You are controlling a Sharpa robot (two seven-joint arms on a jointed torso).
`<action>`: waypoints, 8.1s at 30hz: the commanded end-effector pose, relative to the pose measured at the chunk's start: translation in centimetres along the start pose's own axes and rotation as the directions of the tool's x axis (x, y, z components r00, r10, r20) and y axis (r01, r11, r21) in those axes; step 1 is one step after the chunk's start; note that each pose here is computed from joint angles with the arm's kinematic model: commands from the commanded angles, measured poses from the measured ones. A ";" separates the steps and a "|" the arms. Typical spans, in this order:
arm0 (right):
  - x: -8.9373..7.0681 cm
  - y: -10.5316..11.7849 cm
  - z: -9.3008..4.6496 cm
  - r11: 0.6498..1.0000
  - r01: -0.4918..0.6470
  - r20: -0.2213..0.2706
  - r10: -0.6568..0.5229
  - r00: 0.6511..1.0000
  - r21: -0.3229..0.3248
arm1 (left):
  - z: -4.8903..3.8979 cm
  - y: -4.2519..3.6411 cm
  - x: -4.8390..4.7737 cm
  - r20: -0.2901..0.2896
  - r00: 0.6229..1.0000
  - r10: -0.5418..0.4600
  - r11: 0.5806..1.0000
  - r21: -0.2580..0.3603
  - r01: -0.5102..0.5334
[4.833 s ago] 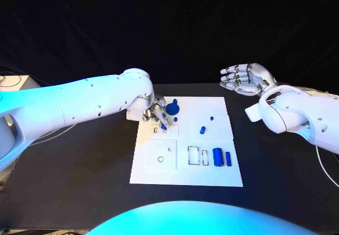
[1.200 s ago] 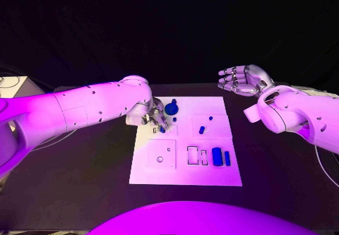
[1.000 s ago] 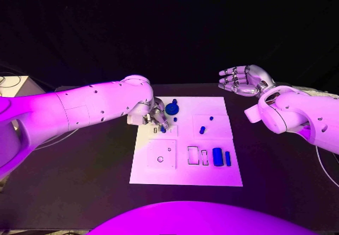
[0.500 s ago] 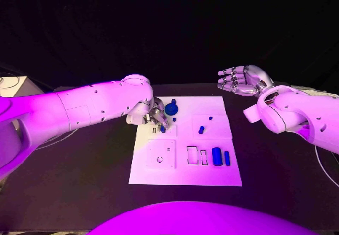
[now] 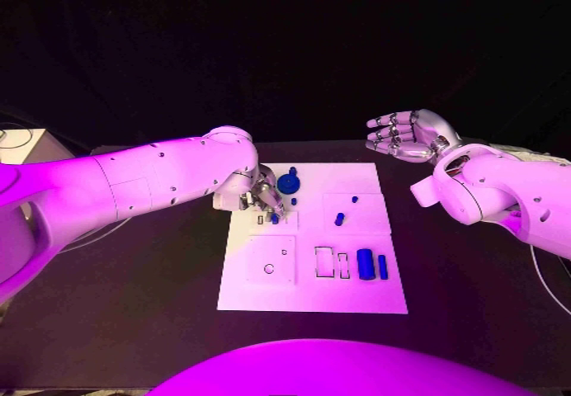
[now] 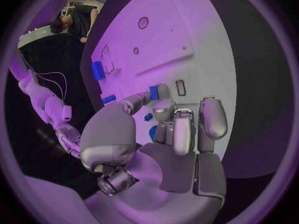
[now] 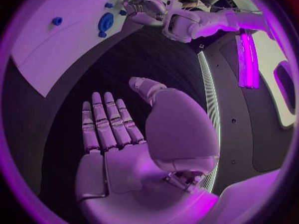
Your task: Assemble the parts on the task board
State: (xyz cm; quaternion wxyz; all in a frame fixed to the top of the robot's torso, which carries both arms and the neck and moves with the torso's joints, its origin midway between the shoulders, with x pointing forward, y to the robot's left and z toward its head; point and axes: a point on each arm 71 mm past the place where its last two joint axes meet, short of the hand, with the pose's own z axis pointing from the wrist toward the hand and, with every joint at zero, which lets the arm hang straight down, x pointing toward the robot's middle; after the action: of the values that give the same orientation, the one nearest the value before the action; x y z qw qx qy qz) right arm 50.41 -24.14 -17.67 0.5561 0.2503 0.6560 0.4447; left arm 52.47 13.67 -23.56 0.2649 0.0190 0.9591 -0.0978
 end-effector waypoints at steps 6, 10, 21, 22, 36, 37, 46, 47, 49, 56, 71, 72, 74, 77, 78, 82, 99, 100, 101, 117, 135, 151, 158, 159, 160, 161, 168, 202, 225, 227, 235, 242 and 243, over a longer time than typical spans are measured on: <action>0.0 0.1 0.0 1.000 -0.002 -0.010 0.002 1.000 -0.005 | 0.27 -0.09 0.66 -0.033 0.999 0.009 1.000 0.016 -0.009; 0.0 0.1 0.0 1.000 -0.003 -0.012 0.003 1.000 -0.006 | 0.28 0.02 0.61 -0.029 1.000 0.009 1.000 0.013 -0.008; 0.0 0.0 0.0 1.000 -0.004 -0.014 0.004 1.000 -0.006 | 0.27 0.50 0.53 -0.026 1.000 0.006 1.000 0.006 -0.006; 0.0 0.0 0.0 1.000 -0.004 -0.014 0.004 1.000 -0.005 | 0.27 0.60 0.48 -0.025 1.000 0.007 1.000 0.003 -0.007; -0.4 -0.3 0.1 1.000 0.001 -0.005 -0.001 1.000 0.004 | -1.29 1.47 -0.56 0.053 0.995 -0.083 0.995 0.056 0.080; -0.4 -0.4 0.1 1.000 0.001 -0.004 -0.001 1.000 0.005 | -1.57 1.43 -0.74 0.058 0.994 -0.096 0.993 0.068 0.092; -0.5 -0.7 0.3 1.000 0.003 -0.003 -0.003 1.000 0.012 | -3.64 0.27 -1.96 0.061 0.986 -0.154 0.978 0.154 0.143; -0.5 -0.7 0.3 1.000 0.003 -0.003 -0.003 1.000 0.013 | -3.85 0.14 -2.05 0.057 0.986 -0.158 0.976 0.163 0.147; -0.5 -0.8 0.4 1.000 0.003 -0.003 -0.003 1.000 0.015 | -4.33 0.00 -2.30 0.053 0.985 -0.165 0.972 0.178 0.154; -0.5 -0.9 0.4 1.000 0.002 -0.001 -0.002 1.000 0.016 | -5.09 1.16 -3.45 0.092 0.980 -0.179 0.973 0.167 0.162; -0.5 -0.5 0.3 1.000 0.008 0.026 -0.008 1.000 -0.012 | -5.20 6.66 -7.52 0.277 0.912 -0.302 0.953 0.095 0.287; -0.5 -0.5 0.3 1.000 0.008 0.031 -0.008 1.000 -0.016 | -5.16 6.87 -7.65 0.275 0.912 -0.303 0.953 0.090 0.290; -0.5 -0.4 0.3 1.000 0.007 0.038 -0.006 0.999 -0.024 | -5.03 7.16 -7.85 0.271 0.914 -0.303 0.953 0.080 0.292; -0.4 -0.2 0.3 0.999 0.003 0.049 -0.002 0.999 -0.039 | -4.77 7.38 -8.04 0.263 0.918 -0.298 0.954 0.067 0.291; -0.4 -0.2 0.3 0.999 0.003 0.051 0.000 0.999 -0.043 | -4.67 7.44 -8.05 0.259 0.919 -0.298 0.954 0.063 0.292; -0.4 0.0 0.3 0.998 -0.001 0.059 0.004 0.998 -0.055 | -3.98 7.73 -7.85 0.244 0.921 -0.303 0.953 0.049 0.300; -0.2 0.1 0.4 0.998 -0.019 0.056 0.023 0.998 -0.061 | -1.10 7.46 -6.49 0.214 0.925 -0.315 0.949 0.065 0.309; -0.2 0.1 0.4 0.998 -0.020 0.056 0.023 0.998 -0.060 | -1.09 7.45 -6.48 0.212 0.925 -0.315 0.949 0.065 0.308; -0.2 0.1 0.4 0.998 -0.021 0.056 0.024 0.998 -0.059 | -1.05 7.41 -6.44 0.208 0.926 -0.314 0.949 0.065 0.308; 0.0 0.2 0.4 0.998 -0.033 0.051 0.036 0.998 -0.054 | -0.22 7.25 -5.72 0.117 0.954 -0.277 0.961 0.021 0.277; 0.0 0.2 0.4 0.998 -0.037 0.050 0.040 0.998 -0.052 | -0.06 7.26 -5.50 0.098 0.955 -0.279 0.960 0.002 0.280; 0.0 0.2 0.4 0.998 -0.037 0.051 0.040 0.998 -0.052 | 0.04 7.02 -5.36 0.082 0.957 -0.278 0.960 0.000 0.279; 0.0 0.2 0.4 0.998 -0.037 0.052 0.039 0.998 -0.053 | 0.08 6.88 -5.36 0.082 0.958 -0.276 0.961 0.002 0.277; 0.0 0.2 0.4 0.998 -0.037 0.052 0.039 0.998 -0.053 | 0.08 6.89 -5.37 0.083 0.957 -0.277 0.961 0.002 0.278; 0.0 0.2 0.4 0.998 -0.037 0.052 0.039 0.998 -0.053 | 0.08 6.90 -5.38 0.085 0.957 -0.278 0.960 0.002 0.279; 0.0 0.2 0.4 0.998 -0.037 0.052 0.039 0.998 -0.053 | 0.08 6.92 -5.40 0.088 0.956 -0.280 0.960 0.003 0.281; 0.0 0.2 0.4 0.998 -0.037 0.051 0.040 0.998 -0.053 | 0.07 6.98 -5.47 0.097 0.951 -0.293 0.956 0.005 0.294; -0.2 -0.1 0.2 0.998 -0.040 0.042 0.041 0.998 -0.044 | -1.49 6.71 -3.76 0.128 0.920 -0.370 0.928 0.087 0.362; -0.5 -0.9 -0.2 0.999 -0.038 0.048 0.040 0.998 -0.033 | -3.93 7.09 0.02 0.272 0.908 -0.319 0.948 0.113 0.299; -0.5 -0.9 -0.2 0.999 -0.039 0.046 0.040 0.998 -0.031 | -4.01 7.16 0.41 0.271 0.909 -0.316 0.948 0.113 0.296; -0.4 -1.1 -0.3 0.999 -0.040 0.042 0.042 0.998 -0.025 | -3.93 7.22 1.97 0.259 0.918 -0.301 0.953 0.112 0.282; -0.3 -1.2 -0.3 0.999 -0.041 0.039 0.042 0.998 -0.023 | -3.64 6.96 3.04 0.242 0.928 -0.282 0.959 0.111 0.263; -0.3 -1.2 -0.3 0.999 -0.041 0.039 0.042 0.998 -0.023 | -3.62 6.89 3.16 0.238 0.930 -0.280 0.959 0.111 0.260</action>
State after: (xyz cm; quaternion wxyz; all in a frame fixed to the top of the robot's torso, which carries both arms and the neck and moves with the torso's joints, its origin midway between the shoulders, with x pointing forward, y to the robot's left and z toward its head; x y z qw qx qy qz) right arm 50.45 -25.16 -18.55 0.5652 0.2694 0.6345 0.4532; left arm 48.61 21.22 -23.38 0.3607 -0.1250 0.9075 -0.1749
